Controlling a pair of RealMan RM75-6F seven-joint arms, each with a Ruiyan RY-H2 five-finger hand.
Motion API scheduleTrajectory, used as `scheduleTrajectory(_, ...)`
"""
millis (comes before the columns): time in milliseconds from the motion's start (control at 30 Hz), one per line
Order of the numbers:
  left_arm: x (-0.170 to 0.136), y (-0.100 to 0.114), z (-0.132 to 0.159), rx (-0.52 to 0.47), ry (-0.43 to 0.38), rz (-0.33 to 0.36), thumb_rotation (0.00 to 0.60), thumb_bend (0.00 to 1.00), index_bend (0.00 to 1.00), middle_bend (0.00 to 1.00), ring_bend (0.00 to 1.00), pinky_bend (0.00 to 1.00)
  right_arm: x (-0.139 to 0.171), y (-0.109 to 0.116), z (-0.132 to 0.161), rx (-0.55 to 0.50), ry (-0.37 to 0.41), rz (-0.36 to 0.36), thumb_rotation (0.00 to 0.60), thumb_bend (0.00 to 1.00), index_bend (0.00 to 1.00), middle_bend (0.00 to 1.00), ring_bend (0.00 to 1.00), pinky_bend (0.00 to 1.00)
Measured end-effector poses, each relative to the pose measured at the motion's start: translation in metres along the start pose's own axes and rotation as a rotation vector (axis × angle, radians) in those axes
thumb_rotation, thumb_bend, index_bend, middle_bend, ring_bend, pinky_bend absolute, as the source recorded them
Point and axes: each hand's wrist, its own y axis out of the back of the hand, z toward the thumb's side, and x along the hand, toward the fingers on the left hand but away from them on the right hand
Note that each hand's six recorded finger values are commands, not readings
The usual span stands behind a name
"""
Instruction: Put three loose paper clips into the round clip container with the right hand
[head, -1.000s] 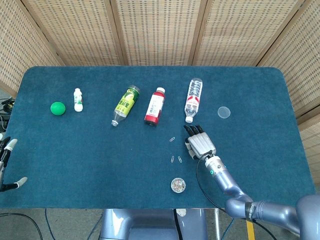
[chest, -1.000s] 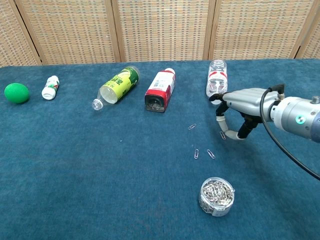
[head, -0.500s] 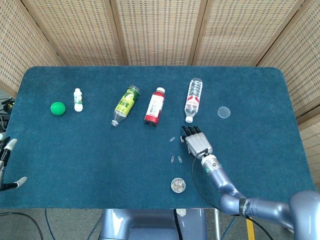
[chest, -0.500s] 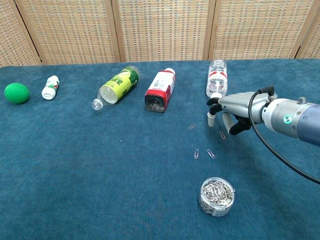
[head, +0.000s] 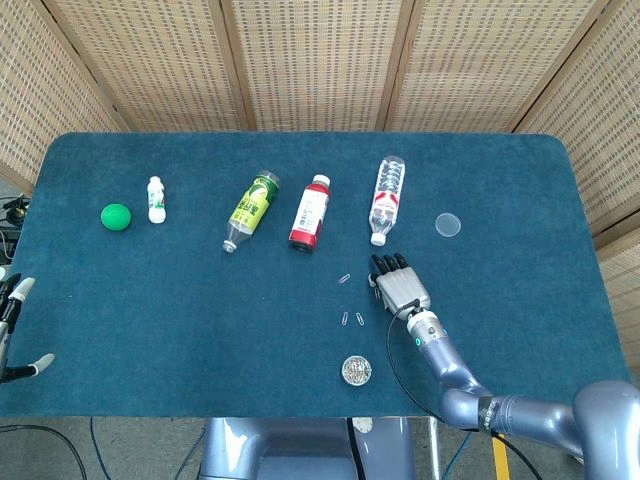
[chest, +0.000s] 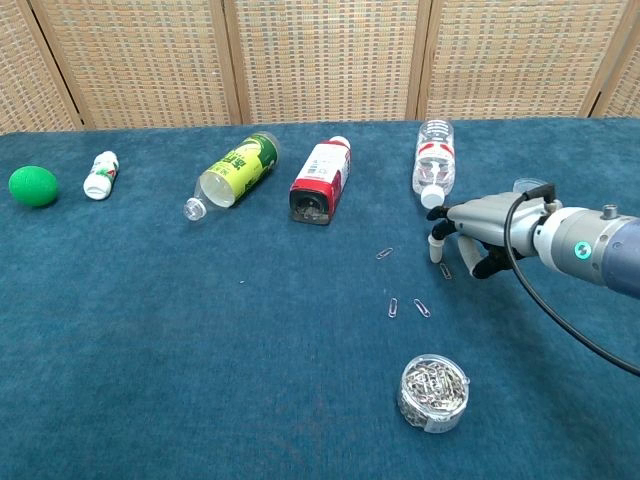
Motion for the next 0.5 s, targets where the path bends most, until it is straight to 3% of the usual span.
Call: scheduleTrajectory(500, -0.001, 0.0, 0.002, 0.003, -0.005, 0.0, 0.6, 0.0, 0.0, 0.0, 0.0, 0.0, 0.024, -0.007, -0.021, 0.092, 0.004, 0.031, 0.6, 0.96, 0.34, 0.0, 0.0, 0.0)
